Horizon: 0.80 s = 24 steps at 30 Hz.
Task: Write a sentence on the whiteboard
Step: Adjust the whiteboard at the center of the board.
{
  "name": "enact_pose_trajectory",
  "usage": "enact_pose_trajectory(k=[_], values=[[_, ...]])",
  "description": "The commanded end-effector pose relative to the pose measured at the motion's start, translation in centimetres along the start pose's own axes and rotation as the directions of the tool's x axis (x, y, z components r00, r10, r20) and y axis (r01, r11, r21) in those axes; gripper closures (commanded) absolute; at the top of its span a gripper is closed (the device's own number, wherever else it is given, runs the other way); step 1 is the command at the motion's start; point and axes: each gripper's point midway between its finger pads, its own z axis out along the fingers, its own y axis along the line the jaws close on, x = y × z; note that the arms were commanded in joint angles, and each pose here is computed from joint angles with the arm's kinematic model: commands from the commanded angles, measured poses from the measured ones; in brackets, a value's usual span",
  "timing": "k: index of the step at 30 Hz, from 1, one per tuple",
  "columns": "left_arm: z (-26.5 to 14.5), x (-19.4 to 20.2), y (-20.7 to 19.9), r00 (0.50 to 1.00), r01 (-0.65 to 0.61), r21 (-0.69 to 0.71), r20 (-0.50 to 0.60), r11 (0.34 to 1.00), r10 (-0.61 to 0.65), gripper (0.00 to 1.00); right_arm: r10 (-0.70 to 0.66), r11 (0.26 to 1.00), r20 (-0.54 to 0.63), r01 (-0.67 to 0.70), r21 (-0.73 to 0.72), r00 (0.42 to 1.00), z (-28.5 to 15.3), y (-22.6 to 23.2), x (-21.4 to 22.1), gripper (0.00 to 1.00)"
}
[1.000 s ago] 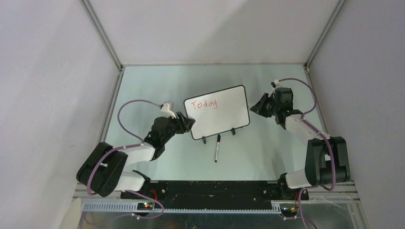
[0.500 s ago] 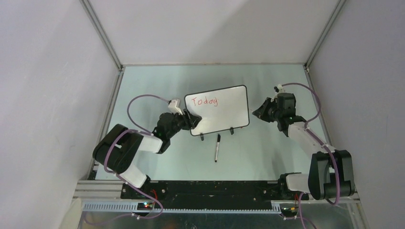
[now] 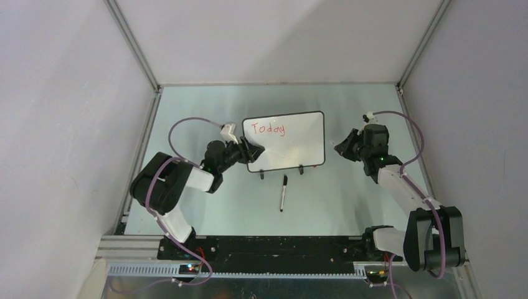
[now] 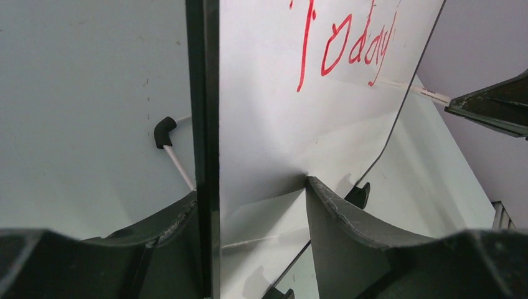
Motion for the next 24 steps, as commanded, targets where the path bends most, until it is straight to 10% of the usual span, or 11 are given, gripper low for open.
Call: enact_pose_trajectory(k=[1, 10, 24], values=[[0.5, -1.5, -0.2, 0.999, -0.046, 0.034, 0.032, 0.998, 0.045, 0.4, 0.0, 0.999, 0.098, -0.004, 0.044, 0.995, -0.7, -0.6, -1.9, 1.0], [-4.0, -3.2, 0.1, 0.994, 0.034, 0.066, 0.103, 0.997, -0.04, 0.02, 0.024, 0.999, 0.206, -0.032, 0.036, 0.978, -1.9, -0.4, -3.2, 1.0], [-4.8, -4.3, -0.5, 0.996, -0.086, 0.105, 0.025, 0.991, 0.084, 0.01, 0.035, 0.998, 0.319, -0.019, -0.051, 0.947, -4.7, 1.8, -3.7, 1.0]])
